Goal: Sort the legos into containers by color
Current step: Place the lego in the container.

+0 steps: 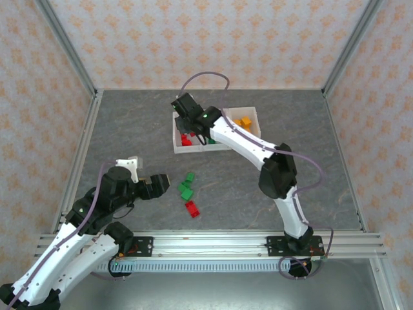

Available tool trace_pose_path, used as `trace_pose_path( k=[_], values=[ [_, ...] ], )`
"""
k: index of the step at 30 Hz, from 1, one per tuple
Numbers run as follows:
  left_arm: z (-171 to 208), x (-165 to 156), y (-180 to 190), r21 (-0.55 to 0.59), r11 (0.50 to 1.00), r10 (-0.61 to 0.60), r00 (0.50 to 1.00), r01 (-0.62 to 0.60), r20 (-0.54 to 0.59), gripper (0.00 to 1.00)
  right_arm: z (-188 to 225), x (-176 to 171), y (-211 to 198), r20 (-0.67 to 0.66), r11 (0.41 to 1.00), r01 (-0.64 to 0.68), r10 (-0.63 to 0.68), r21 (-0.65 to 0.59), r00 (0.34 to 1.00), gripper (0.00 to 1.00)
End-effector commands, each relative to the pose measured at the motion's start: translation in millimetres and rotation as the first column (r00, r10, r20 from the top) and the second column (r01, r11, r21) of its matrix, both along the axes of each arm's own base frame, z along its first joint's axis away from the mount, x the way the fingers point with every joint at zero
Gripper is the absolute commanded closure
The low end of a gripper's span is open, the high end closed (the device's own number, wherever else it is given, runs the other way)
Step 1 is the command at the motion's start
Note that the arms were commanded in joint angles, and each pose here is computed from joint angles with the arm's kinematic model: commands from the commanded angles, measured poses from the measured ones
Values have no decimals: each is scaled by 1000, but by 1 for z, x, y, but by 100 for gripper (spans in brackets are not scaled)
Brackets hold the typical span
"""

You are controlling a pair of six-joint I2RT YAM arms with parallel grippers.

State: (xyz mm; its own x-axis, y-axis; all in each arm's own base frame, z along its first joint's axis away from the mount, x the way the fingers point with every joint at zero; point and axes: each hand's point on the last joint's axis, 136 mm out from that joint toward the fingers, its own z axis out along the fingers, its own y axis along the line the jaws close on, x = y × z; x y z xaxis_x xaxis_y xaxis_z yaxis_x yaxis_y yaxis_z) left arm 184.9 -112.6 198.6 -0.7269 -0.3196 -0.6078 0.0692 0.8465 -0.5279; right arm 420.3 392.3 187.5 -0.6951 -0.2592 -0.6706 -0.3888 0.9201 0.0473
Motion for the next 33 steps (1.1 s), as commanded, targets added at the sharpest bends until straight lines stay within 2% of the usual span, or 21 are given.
trace_pose_path(
  k=[1, 15, 19, 24, 33],
  values=[
    [10, -3, 3, 9, 1000, -2, 1000, 2, 22, 1, -16, 9, 0, -9, 998, -24, 24, -66, 1000, 81],
    [5, -4, 6, 34, 999, -6, 1000, 6, 13, 1, -81, 28, -10, -62, 978, -21, 8, -209, 998, 82],
    [5, -5, 7, 36, 999, -3, 1000, 3, 15, 1, -85, 31, -15, -49, 972, 1, -13, -233, 999, 80],
    [3, -6, 8, 44, 999, -2, 1000, 1, 13, 1, -88, 37, -22, -22, 961, 35, -43, -274, 999, 67],
    [1, -6, 8, 46, 999, -3, 1000, 3, 8, 1, -84, 38, -21, -21, 965, 54, -61, -258, 998, 32]
  ],
)
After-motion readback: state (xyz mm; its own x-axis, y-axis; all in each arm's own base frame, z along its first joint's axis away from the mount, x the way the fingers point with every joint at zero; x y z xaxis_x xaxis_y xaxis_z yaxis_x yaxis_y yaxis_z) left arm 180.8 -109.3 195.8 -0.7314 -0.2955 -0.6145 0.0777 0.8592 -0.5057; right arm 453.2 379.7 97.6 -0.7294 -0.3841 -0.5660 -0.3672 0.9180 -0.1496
